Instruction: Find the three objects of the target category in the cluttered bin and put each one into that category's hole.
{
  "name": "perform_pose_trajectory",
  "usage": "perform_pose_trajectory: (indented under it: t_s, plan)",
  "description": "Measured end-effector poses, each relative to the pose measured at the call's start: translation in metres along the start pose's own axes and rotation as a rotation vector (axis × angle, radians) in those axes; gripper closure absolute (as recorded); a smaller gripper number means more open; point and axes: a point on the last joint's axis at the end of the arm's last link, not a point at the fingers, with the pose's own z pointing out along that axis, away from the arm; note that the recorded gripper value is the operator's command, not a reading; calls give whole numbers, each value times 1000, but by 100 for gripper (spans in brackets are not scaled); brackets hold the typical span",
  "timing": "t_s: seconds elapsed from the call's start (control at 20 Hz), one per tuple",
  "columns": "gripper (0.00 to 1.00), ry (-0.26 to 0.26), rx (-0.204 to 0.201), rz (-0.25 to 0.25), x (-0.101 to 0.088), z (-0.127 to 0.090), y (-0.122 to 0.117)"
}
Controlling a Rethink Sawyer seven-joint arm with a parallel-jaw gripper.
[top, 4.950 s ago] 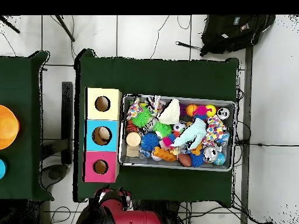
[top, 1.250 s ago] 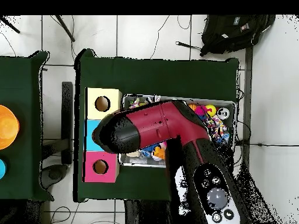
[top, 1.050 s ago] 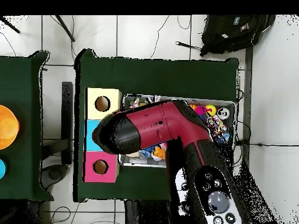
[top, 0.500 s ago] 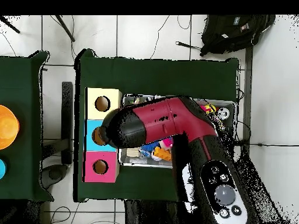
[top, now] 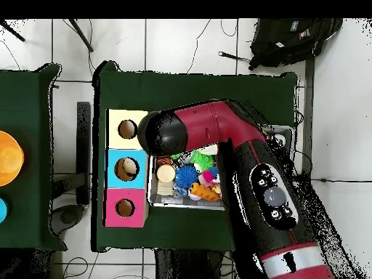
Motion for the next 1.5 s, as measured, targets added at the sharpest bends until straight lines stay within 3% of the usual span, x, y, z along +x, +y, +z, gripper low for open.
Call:
perform_pose_trajectory:
  t_s: [0.35, 0.7, 1.15, 1.5]
  plan:
    - [0, 15, -27, 41, -28, 33, -7]
    - [0, 16, -24, 73, -51, 52, -20]
    - [0, 4, -11, 101, -74, 53, -34]
    - [0, -2, -5, 97, -75, 49, -34]
